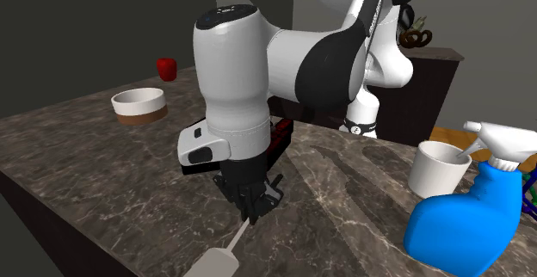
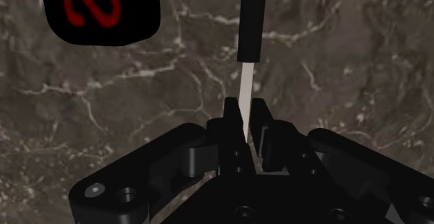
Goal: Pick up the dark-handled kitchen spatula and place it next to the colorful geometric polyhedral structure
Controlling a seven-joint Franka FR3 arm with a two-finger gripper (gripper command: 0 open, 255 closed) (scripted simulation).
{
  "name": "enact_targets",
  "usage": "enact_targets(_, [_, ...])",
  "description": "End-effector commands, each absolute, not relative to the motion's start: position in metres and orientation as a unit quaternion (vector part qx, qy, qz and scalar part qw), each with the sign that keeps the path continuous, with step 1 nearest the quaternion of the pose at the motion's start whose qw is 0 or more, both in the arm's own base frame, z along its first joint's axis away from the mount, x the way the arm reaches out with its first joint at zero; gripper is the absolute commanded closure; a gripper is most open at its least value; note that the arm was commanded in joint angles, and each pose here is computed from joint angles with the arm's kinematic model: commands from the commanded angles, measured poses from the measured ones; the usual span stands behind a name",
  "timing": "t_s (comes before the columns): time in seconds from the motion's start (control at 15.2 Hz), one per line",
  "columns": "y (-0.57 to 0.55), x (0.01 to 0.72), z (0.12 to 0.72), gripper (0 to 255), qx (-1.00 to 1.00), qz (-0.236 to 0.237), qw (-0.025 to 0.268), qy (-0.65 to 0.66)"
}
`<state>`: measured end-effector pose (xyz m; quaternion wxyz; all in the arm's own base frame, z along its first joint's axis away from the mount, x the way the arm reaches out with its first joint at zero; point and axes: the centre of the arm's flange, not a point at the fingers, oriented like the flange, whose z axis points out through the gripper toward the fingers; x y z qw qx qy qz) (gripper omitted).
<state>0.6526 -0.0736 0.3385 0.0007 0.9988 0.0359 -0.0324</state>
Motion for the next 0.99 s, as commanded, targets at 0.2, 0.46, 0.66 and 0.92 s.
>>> enact_targets(0.2, [-0.074, 0.653, 0.344, 255, 0.999, -0.032, 0.001, 0.036])
enact_targets(0.46, [-0.074, 0.653, 0.365, 255, 0.999, -0.032, 0.001, 0.036])
enact_targets(0.66, [-0.074, 0.653, 0.381, 255, 0.999, -0.032, 0.001, 0.036])
enact_targets(0.92, [-0.074, 0.653, 0.402, 255, 0.999, -0.032, 0.001, 0.036])
